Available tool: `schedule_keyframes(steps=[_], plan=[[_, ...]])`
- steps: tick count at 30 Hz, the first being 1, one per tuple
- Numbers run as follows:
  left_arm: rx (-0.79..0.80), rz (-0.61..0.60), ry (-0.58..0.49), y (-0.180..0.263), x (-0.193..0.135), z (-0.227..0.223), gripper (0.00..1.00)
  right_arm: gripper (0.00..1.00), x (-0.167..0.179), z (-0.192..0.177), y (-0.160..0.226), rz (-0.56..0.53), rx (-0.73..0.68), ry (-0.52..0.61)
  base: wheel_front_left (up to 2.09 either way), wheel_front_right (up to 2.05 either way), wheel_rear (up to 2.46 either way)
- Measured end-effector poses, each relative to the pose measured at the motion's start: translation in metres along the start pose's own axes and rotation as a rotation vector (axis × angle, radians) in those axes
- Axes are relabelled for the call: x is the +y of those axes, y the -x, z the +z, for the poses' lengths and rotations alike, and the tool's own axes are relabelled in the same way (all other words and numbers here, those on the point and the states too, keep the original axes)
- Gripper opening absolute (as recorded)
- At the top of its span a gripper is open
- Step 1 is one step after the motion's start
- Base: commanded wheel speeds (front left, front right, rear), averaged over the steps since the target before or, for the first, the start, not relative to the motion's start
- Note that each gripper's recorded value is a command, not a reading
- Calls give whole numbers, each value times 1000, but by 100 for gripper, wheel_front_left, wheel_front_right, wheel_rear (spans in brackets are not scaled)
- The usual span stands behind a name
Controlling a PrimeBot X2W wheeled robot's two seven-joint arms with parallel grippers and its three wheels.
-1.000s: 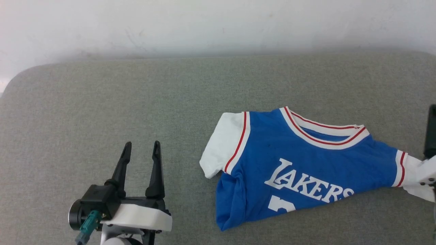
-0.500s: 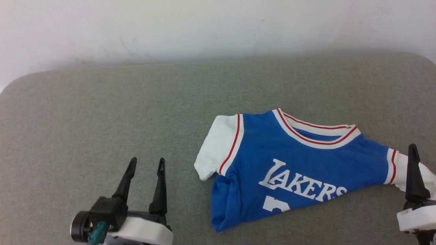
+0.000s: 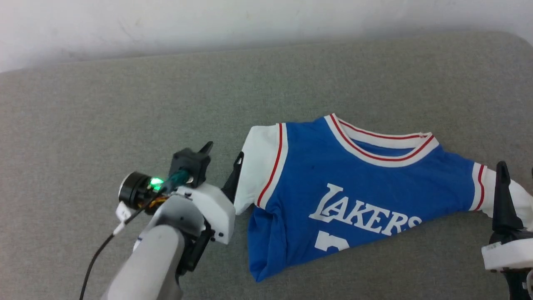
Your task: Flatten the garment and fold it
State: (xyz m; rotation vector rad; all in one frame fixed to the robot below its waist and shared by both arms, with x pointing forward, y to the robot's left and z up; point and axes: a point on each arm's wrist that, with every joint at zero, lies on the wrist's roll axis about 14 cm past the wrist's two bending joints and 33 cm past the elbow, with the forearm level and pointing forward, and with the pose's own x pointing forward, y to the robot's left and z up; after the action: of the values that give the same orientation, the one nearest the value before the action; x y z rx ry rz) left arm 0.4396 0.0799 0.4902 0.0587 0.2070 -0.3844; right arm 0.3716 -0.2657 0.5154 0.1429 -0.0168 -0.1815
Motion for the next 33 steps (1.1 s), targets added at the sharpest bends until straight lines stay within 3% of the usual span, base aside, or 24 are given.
schedule_keyframes(steps=[10, 11, 12, 13, 21, 24, 27, 30, 33], plan=[[374, -92, -46, -17, -12, -91, 100, 100, -5, -13, -5, -19, 37, 1, 0, 0, 0], [382, -93, -42, -18, -12, -94, 75, 100, -6, -14, -5, -22, 41, 2, 0, 0, 0], [383, -94, -43, -19, -12, -94, 21, 100, -6, -15, -5, -24, 43, 2, 0, 0, 0], [379, -94, -45, -22, -11, -93, 0, 100, -7, -16, -5, -26, 46, 3, 0, 0, 0], [250, 13, -46, -25, 17, -66, 0, 100, -5, -15, -8, -21, 36, -4, 0, 0, 0], [117, 94, -114, -26, 40, -25, 0, 100, -1, -11, -9, -10, 24, -8, 0, 0, 0], [2, 153, -256, -18, 58, 16, 0, 100, 4, -9, -11, 7, 16, -13, 0, 0, 0], [-49, 132, -343, -9, 48, 37, 0, 100, 12, -10, -13, 29, 19, -19, 0, 0, 0], [-47, 25, -365, -4, 11, 32, 0, 100, 20, -14, -15, 52, 33, -28, 0, 0, 0]])
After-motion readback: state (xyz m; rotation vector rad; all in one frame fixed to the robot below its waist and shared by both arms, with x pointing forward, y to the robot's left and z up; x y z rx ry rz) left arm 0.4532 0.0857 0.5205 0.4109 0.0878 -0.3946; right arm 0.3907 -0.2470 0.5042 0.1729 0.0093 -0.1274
